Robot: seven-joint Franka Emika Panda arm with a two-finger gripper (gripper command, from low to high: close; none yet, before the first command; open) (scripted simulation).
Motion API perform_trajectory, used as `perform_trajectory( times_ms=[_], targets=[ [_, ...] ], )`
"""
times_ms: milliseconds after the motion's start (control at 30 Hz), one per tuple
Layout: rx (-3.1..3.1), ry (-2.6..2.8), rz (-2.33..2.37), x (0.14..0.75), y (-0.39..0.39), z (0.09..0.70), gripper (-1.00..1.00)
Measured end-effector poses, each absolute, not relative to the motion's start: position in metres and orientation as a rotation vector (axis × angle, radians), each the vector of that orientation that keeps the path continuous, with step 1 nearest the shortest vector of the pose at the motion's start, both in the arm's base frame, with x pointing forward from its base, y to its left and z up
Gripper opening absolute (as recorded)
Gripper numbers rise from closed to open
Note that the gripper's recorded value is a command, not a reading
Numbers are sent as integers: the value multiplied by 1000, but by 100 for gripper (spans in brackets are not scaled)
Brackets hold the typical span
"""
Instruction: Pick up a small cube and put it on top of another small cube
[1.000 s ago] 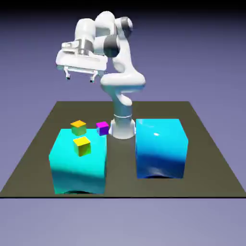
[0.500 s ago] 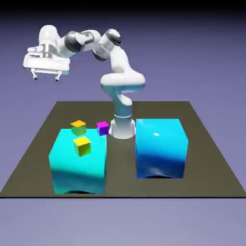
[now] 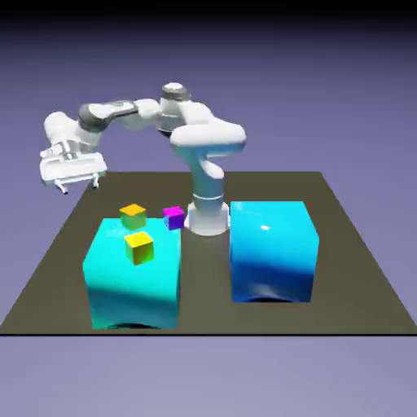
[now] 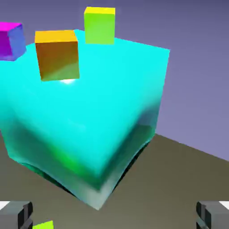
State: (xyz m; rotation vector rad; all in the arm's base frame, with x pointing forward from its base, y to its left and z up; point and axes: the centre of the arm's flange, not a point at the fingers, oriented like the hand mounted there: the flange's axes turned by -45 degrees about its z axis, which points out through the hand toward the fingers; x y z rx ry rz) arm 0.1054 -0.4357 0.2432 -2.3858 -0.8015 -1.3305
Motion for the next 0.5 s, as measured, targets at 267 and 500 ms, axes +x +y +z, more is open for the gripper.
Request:
perform_trajectory(
  times_ms=[267, 500],
  targets=[
    [-2037, -989, -1374, 114, -389, 106, 0],
    [-2036, -989, -1373, 143, -352, 67, -100]
  ],
)
